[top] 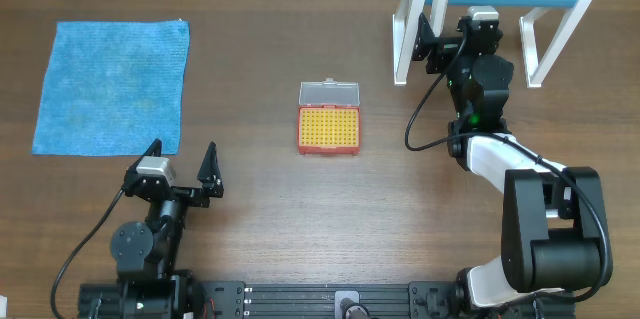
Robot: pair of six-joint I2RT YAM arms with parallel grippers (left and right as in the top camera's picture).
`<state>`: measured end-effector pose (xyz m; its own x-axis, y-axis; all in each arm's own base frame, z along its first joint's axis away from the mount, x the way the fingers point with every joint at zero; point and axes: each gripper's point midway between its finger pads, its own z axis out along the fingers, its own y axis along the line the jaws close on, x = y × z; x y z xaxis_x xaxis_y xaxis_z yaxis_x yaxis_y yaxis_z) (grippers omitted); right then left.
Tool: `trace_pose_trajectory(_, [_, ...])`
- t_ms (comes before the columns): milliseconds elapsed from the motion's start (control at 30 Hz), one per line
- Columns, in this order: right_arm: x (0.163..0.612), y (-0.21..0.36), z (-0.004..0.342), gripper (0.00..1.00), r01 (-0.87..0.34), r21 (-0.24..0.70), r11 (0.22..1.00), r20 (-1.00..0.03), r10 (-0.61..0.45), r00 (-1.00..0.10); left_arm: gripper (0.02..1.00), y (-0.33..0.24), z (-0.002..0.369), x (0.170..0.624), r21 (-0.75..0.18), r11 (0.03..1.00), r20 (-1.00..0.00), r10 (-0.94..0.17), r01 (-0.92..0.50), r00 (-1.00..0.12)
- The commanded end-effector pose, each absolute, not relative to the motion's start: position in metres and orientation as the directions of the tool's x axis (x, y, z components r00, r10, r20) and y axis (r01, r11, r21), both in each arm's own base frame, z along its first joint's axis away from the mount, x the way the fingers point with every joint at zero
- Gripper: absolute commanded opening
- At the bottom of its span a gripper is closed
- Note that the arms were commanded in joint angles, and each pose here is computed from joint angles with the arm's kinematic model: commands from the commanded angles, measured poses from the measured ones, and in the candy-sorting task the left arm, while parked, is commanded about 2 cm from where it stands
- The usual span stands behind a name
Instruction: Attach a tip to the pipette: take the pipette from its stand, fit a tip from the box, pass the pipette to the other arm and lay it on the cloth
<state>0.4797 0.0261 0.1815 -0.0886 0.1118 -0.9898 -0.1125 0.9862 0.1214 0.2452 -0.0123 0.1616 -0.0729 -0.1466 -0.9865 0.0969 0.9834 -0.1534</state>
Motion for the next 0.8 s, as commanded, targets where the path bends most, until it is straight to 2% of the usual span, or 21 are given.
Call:
trace_pose_trajectory(33, [0.4849, 0.0266, 0.1816, 0.967, -0.101, 0.132, 0.986, -0.988, 0.123, -0.092, 0.974, -0.0158, 0.1601, 0.2447, -0.164, 0.98, -0.985, -0.155, 0.114, -0.079])
trace_pose_trajectory(133, [0.4849, 0.0265, 0.1817, 0.93, -0.101, 0.132, 0.986, -0.988, 0.123, -0.092, 0.976, -0.0158, 0.1601, 0.2447, -0.163, 0.98, -0.985, -0.155, 0.114, -0.079])
trace_pose_trajectory(800, [0.4901, 0.0247, 0.1851, 0.93, -0.096, 0.13, 0.987, -0.989, 0.122, -0.082, 0.974, -0.0158, 0.1601, 0.2447, -0.164, 0.98, -0.985, -0.155, 0.114, -0.079])
